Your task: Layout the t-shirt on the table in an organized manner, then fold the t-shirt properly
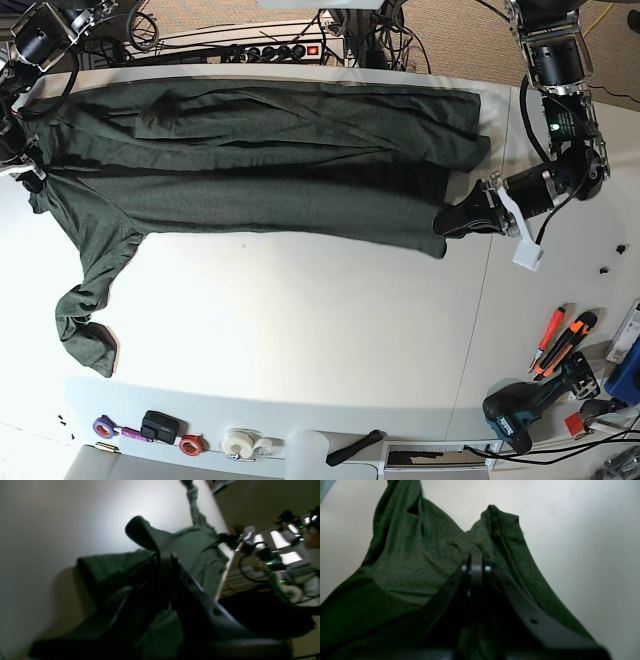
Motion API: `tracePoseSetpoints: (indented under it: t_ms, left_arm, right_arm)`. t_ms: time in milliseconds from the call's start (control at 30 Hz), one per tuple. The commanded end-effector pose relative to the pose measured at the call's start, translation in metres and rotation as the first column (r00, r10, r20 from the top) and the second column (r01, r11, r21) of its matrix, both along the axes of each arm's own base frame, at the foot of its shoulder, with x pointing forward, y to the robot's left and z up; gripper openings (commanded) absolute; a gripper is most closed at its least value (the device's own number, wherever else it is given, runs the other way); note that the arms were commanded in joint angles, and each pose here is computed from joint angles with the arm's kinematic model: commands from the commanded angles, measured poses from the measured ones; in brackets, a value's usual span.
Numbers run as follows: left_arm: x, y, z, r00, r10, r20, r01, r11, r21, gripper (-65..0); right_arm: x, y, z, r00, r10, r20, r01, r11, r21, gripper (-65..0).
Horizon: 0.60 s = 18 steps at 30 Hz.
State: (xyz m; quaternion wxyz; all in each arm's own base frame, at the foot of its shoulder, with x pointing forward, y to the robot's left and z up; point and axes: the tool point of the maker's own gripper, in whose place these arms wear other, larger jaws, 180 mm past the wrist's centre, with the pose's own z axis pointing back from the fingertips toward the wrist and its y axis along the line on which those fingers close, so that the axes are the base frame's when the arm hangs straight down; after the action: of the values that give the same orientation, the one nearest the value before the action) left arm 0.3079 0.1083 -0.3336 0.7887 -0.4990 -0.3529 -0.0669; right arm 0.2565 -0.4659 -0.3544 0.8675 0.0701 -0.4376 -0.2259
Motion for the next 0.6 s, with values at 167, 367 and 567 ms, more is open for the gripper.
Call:
tracePoseSetpoints:
  t_ms: [167,367,567]
  left_arm:
    - [0.012,0.007,0.017,0.997,0.031,0.064,-0.03,0.999,-0.014,-39.4]
    - [0.031,0.027,0.042,0.983,0.117,0.142,-0.109,0.992,-0.06,-39.4]
    - [0.047,0.049,0.063,0.968,0.144,0.204,-0.141,0.99,-0.03,-39.4]
  right_arm:
    - [0.008,-0.01,0.023,0.999,0.014,0.046,-0.012,0.999,-0.043,-42.8]
    - [0.02,-0.015,0.047,0.984,-0.011,0.179,0.018,0.999,-0.035,-42.9]
    - [0.039,-0.016,0.071,0.958,-0.028,0.285,0.033,0.999,-0.011,-42.9]
